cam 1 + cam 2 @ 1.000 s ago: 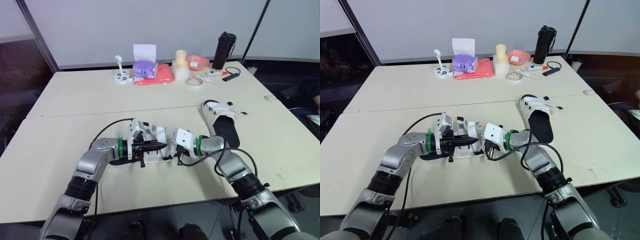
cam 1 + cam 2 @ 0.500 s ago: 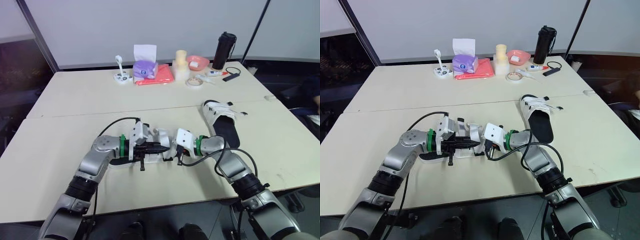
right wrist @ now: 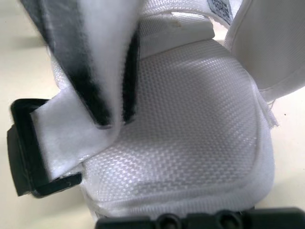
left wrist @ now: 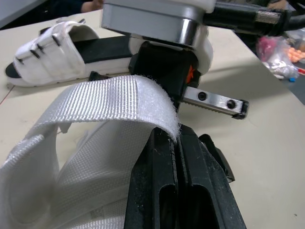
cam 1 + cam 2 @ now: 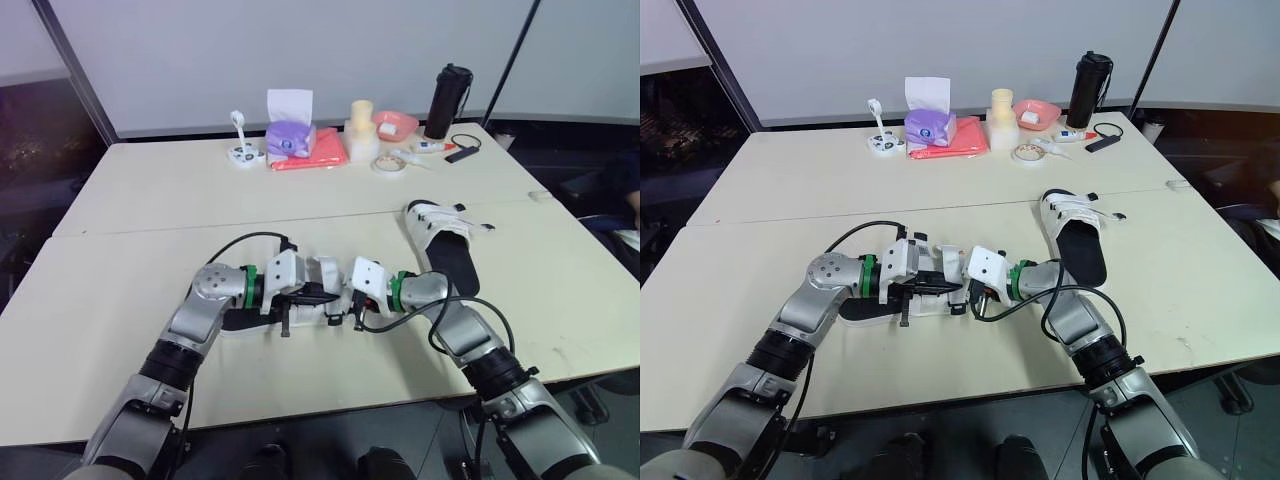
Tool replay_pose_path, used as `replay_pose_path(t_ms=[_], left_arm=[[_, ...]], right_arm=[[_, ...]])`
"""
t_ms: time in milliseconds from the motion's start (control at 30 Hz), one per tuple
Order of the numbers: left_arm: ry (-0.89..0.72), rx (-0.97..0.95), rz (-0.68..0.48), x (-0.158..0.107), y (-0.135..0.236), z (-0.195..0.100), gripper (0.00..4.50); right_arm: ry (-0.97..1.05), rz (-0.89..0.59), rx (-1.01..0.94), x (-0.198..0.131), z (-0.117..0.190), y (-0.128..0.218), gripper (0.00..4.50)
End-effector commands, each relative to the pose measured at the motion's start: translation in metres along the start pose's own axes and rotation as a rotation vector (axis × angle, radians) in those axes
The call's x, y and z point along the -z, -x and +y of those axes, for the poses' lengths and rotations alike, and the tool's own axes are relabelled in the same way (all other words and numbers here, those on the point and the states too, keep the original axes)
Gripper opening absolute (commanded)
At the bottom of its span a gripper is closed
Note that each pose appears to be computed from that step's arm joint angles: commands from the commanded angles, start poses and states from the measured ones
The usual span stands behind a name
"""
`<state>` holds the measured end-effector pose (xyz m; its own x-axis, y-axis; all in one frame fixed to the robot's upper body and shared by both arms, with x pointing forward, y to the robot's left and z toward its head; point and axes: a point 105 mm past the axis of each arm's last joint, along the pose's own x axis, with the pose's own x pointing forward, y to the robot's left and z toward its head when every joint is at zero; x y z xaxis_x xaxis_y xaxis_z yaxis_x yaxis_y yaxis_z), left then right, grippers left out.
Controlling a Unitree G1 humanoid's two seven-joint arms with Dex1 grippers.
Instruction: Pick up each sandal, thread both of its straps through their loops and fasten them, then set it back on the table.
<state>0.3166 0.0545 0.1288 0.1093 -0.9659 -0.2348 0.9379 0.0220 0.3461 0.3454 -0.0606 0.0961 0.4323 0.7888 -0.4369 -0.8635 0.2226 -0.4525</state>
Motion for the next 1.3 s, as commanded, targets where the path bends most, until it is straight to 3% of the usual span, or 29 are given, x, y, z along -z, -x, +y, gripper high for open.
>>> replay_pose_path(t_ms=[33, 300, 567, 967, 1067, 1300], left_arm=[[-0.021, 0.088, 0.025, 0.001, -0.003, -0.015, 0.04], [-0.082, 0.137, 0.039, 0.004, -0.008, -0.03, 0.04], [-0.197, -0.019, 0.102, 0.017, -0.009, -0.007, 0.04], [-0.149, 0.038, 0.17, 0.032, 0.003, -0.017, 0.04], [-0.119, 0.035, 0.163, 0.031, 0.007, -0.019, 0.88], [-0.008, 0.082, 0.107, 0.02, 0.019, -0.032, 4.4]], right_arm=[[-0.038, 0.08, -0.045, 0.022, 0.015, -0.004, 0.0], [-0.039, 0.084, -0.048, 0.023, 0.017, -0.003, 0.0], [-0.035, 0.087, -0.05, 0.023, 0.015, -0.003, 0.0], [-0.027, 0.085, -0.054, 0.022, 0.013, -0.005, 0.0], [-0.024, 0.086, -0.055, 0.022, 0.013, -0.005, 0.0], [-0.015, 0.087, -0.062, 0.022, 0.012, -0.006, 0.0]])
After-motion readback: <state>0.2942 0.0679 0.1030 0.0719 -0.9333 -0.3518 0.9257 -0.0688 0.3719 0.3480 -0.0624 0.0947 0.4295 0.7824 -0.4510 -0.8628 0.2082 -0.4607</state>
